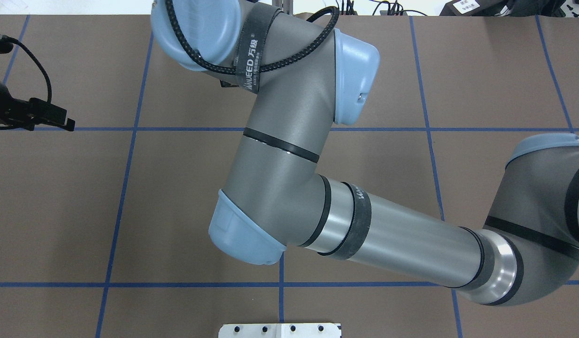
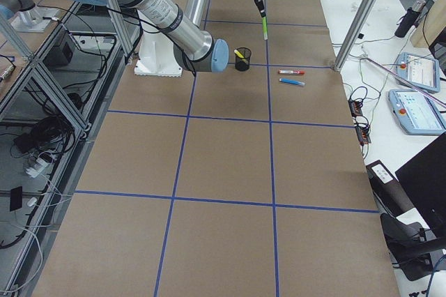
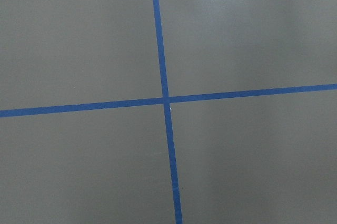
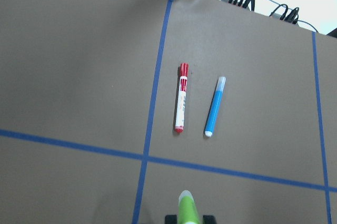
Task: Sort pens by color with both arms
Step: 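Lift the green highlighter out of the cup with the right gripper, then lower the green highlighter beside the red-capped marker and release, then retract the right arm while the left gripper reaches to the pen cup, then lower the left gripper and grasp the yellow highlighter in the cup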
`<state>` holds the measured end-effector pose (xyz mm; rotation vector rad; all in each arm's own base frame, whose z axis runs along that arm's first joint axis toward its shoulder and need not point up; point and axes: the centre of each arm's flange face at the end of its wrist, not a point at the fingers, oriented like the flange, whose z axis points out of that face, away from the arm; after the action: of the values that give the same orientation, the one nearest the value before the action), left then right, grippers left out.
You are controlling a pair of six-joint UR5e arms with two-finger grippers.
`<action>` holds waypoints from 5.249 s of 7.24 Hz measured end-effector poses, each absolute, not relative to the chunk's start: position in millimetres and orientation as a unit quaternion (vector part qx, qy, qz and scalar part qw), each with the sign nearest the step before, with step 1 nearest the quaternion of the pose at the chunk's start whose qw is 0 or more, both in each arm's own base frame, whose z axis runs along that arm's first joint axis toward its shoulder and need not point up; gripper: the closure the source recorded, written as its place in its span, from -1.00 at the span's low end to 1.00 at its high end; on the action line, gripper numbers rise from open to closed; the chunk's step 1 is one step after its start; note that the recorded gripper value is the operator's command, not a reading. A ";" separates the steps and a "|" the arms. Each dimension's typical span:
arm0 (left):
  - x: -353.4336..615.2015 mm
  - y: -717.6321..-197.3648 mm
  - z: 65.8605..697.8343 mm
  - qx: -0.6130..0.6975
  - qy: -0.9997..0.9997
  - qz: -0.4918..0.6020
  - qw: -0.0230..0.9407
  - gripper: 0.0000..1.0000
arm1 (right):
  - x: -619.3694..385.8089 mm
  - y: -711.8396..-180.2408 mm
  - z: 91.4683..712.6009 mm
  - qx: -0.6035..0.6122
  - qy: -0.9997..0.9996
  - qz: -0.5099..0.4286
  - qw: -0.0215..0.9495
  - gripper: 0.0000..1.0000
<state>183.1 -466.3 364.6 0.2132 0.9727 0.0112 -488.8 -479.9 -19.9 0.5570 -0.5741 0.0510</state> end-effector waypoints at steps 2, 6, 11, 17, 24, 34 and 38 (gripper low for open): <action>183.2 -466.2 364.3 0.102 0.466 0.005 0.879 -0.98 | -506.1 -519.4 4.3 0.355 -0.321 0.081 0.874 1.00; 183.4 -467.6 363.9 0.104 0.466 0.004 0.879 -0.98 | -552.8 -593.8 70.1 0.439 -0.319 0.143 0.828 1.00; 184.2 -468.1 360.6 0.106 0.467 0.006 0.878 -0.98 | -612.1 -602.2 146.0 0.437 -0.324 0.132 0.829 1.00; 184.8 -469.2 360.3 0.106 0.467 0.006 0.878 -0.98 | -636.7 -586.2 166.5 0.445 -0.312 0.123 0.830 0.16; 191.2 -479.3 341.5 0.100 0.470 -0.005 0.877 -0.98 | -597.8 -552.5 140.0 0.441 -0.362 0.083 0.817 -0.95; 498.6 -461.0 82.9 0.097 0.385 -0.132 0.908 -0.98 | -191.5 -581.6 437.9 0.150 -0.430 0.040 0.889 -0.96; 613.5 -405.8 68.5 0.128 0.326 -0.148 0.925 -0.98 | -181.1 -575.9 460.4 0.136 -0.424 0.048 0.894 -0.97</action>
<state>613.5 -405.8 68.5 0.2622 0.6698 -0.3028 -181.1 -575.9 460.4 0.2830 -0.8791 0.1005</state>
